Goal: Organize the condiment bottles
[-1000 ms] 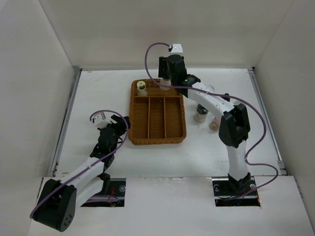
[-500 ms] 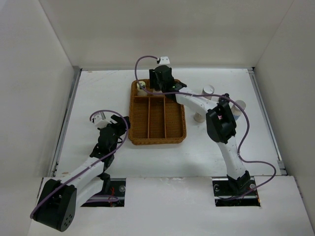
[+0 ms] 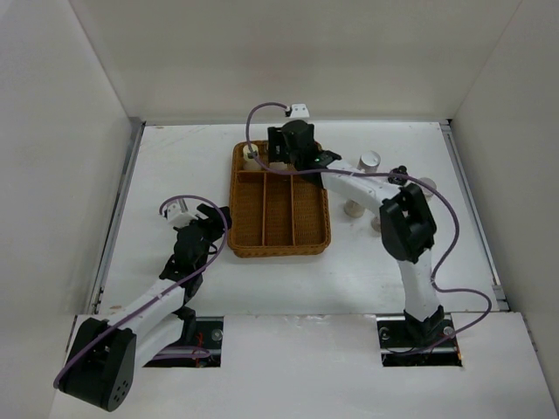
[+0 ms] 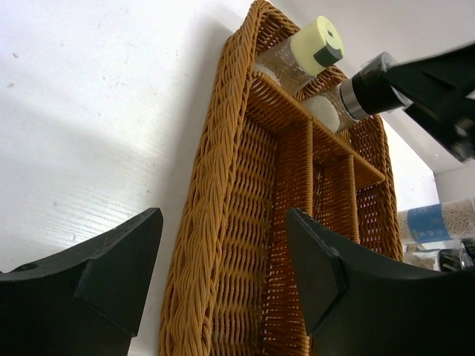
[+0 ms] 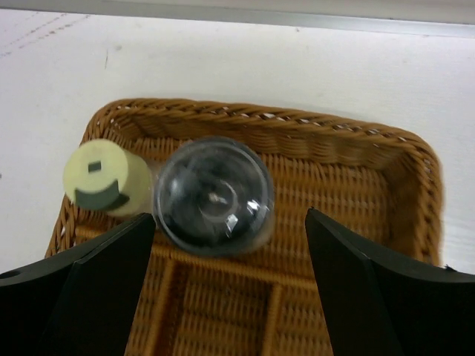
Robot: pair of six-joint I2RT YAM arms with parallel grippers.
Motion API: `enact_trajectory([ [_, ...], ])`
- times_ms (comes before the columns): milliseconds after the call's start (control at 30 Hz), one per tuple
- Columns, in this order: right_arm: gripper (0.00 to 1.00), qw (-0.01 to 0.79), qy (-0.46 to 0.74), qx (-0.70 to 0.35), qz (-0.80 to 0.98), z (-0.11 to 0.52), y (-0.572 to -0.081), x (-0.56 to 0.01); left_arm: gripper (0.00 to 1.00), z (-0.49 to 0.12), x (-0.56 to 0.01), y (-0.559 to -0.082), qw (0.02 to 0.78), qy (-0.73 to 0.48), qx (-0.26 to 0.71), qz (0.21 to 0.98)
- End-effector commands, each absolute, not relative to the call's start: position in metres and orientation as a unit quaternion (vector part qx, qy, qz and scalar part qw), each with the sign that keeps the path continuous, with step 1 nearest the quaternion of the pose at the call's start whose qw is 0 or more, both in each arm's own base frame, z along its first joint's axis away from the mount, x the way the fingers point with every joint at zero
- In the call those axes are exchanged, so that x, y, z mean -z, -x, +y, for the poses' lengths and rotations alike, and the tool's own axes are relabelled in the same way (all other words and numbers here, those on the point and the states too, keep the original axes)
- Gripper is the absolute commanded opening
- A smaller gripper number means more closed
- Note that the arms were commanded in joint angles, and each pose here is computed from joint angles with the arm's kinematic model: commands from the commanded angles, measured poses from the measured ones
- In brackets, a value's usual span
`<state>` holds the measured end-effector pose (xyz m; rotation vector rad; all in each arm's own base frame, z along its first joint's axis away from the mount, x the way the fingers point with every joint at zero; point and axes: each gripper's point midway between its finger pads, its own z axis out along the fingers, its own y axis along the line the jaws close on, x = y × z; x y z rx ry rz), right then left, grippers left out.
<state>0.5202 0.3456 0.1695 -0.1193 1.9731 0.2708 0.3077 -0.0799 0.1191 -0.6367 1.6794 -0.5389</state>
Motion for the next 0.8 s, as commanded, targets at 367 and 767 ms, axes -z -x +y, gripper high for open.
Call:
enact_trajectory([
  [367, 0.58, 0.602, -0.147, -0.017, 0.784, 0.11, -0.469, -0.25, 0.66, -0.083, -0.127, -0.312, 0.6, 0.276, 0.247, 0.709],
  [767, 0.91, 0.541, -0.147, 0.024, 0.827, 0.08, -0.476, -0.191, 0.66, -0.083, -0.128, -0.312, 0.602, 0.274, 0.246, 0.708],
])
